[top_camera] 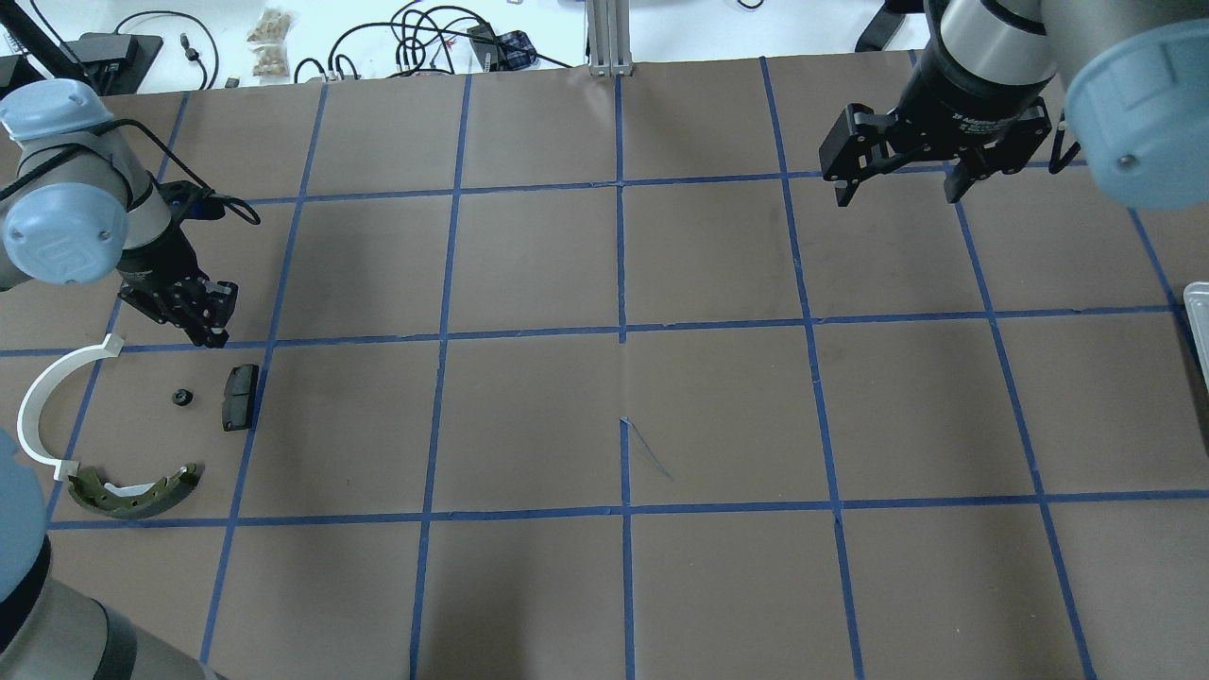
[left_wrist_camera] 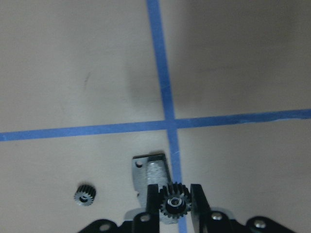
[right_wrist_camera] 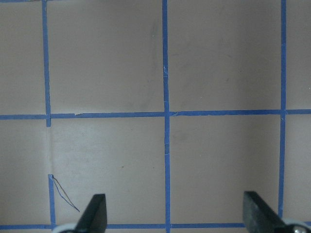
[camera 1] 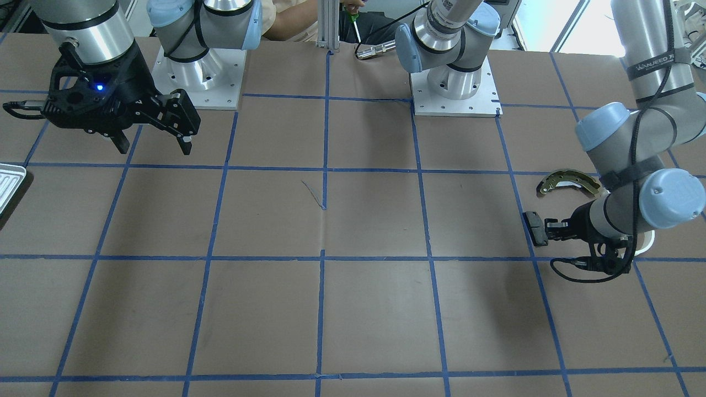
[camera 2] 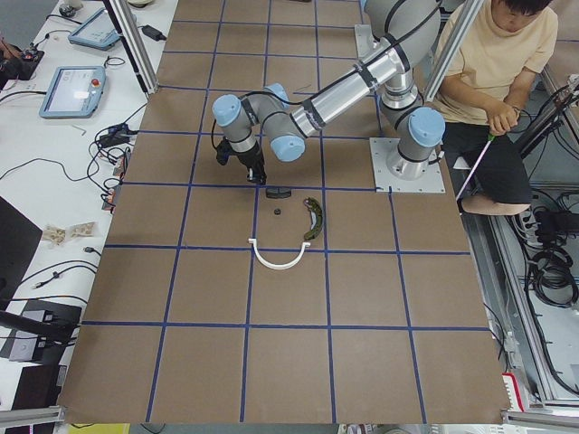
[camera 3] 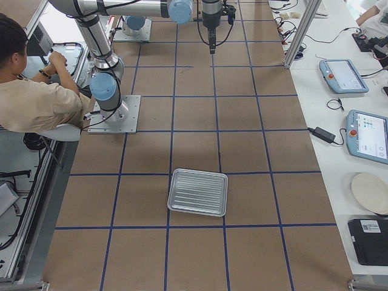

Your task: Place bearing gear from tray to pile

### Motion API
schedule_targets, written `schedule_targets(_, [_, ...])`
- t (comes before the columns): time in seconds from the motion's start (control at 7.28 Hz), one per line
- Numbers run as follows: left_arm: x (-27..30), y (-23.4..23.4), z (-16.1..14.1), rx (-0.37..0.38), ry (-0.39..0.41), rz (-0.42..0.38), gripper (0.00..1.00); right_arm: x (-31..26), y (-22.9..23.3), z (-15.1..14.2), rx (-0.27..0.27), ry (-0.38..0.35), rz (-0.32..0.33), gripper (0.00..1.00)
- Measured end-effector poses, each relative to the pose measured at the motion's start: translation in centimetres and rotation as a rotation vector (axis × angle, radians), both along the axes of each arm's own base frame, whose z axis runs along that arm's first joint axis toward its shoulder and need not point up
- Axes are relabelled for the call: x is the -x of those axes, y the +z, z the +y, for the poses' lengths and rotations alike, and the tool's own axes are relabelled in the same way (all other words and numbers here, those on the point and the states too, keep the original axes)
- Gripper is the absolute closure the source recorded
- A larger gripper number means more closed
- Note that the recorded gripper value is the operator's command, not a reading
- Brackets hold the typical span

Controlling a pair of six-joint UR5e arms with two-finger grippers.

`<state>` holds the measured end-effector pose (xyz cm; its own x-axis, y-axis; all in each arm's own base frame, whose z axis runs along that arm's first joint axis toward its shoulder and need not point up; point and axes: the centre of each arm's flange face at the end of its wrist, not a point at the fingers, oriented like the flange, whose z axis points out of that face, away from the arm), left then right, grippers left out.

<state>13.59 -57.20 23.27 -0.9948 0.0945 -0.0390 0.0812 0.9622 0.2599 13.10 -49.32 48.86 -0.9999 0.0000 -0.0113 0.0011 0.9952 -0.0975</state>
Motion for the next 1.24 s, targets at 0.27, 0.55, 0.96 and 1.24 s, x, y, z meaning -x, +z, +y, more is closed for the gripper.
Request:
schedule_targets(0.27, [-4.0, -1.2, 0.7, -0.005, -0.014, 0.021, 1.0, -0.4, -0.2, 0.0, -0.003, 0.01, 0.0, 0.0])
schedule_targets(0.55, [-7.3, -2.2, 1.6, -0.012, -0.034, 0.044, 1.0, -0.5, -0.2, 0.0, -0.004, 0.012, 0.0, 0.0])
schedule_targets(0.96, [-9.0, -3.8, 2.3, -0.022, -0.044, 0.057, 1.0, -0.5, -0.3, 0.0, -0.006, 0.013, 0.0, 0.0])
schedule_targets(1.24, [-8.7, -4.8, 3.2, -0.016, -0.044, 0.051, 1.0, -0.5, -0.3, 0.0, -0.006, 0.014, 0.0, 0.0])
